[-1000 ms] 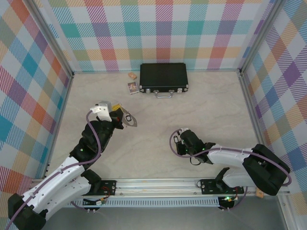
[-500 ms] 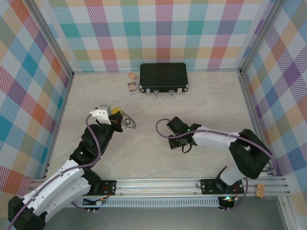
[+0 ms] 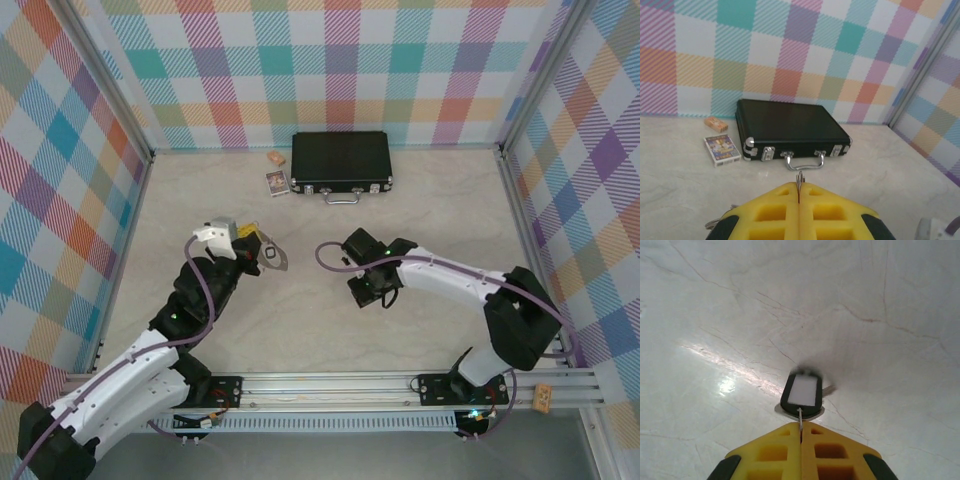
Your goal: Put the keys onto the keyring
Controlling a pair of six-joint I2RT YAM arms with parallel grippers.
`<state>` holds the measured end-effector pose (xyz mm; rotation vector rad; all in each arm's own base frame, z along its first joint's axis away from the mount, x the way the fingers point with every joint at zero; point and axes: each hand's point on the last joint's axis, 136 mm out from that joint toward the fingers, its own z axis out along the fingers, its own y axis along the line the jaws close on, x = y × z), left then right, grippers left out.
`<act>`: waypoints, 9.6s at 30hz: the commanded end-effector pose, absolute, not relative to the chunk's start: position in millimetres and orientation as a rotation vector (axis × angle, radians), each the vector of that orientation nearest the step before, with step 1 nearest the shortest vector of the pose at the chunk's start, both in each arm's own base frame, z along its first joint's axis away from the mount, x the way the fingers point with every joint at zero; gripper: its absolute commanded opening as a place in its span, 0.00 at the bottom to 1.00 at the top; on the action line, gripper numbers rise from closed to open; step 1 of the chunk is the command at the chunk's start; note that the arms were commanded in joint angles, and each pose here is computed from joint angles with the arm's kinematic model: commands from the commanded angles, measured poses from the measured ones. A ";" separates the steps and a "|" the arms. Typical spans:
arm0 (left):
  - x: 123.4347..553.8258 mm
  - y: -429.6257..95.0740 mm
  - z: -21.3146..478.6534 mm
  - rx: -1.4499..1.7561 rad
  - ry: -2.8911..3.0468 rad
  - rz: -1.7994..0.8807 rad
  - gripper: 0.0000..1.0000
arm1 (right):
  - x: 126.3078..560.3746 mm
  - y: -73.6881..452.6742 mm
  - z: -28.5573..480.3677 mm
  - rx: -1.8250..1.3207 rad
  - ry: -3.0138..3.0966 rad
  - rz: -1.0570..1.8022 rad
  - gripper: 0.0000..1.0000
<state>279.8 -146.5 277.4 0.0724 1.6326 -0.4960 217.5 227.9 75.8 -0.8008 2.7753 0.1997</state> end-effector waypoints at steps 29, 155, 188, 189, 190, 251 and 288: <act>269.9 -248.4 282.8 0.512 1.506 -0.886 0.00 | 215.8 256.7 225.0 -1.084 1.803 0.491 0.00; 198.8 -304.3 275.6 0.926 0.970 -0.600 0.00 | 206.5 272.8 272.1 -1.475 1.401 0.154 0.00; 199.5 -307.4 271.4 0.944 0.984 -0.594 0.00 | 199.7 277.7 268.8 -1.492 1.392 0.187 0.00; 199.7 -307.4 270.9 0.945 0.986 -0.594 0.00 | 199.6 277.8 269.1 -1.492 1.392 0.185 0.00; 199.7 -307.4 271.5 0.945 0.985 -0.594 0.00 | 199.2 278.2 270.0 -1.493 1.388 0.186 0.00; 199.9 -306.6 272.5 0.937 0.993 -0.595 0.00 | 201.9 281.8 257.9 -1.487 1.447 0.195 0.00; 208.4 -304.1 274.5 0.880 1.051 -0.606 0.00 | 200.0 283.9 234.0 -1.573 1.391 0.039 0.00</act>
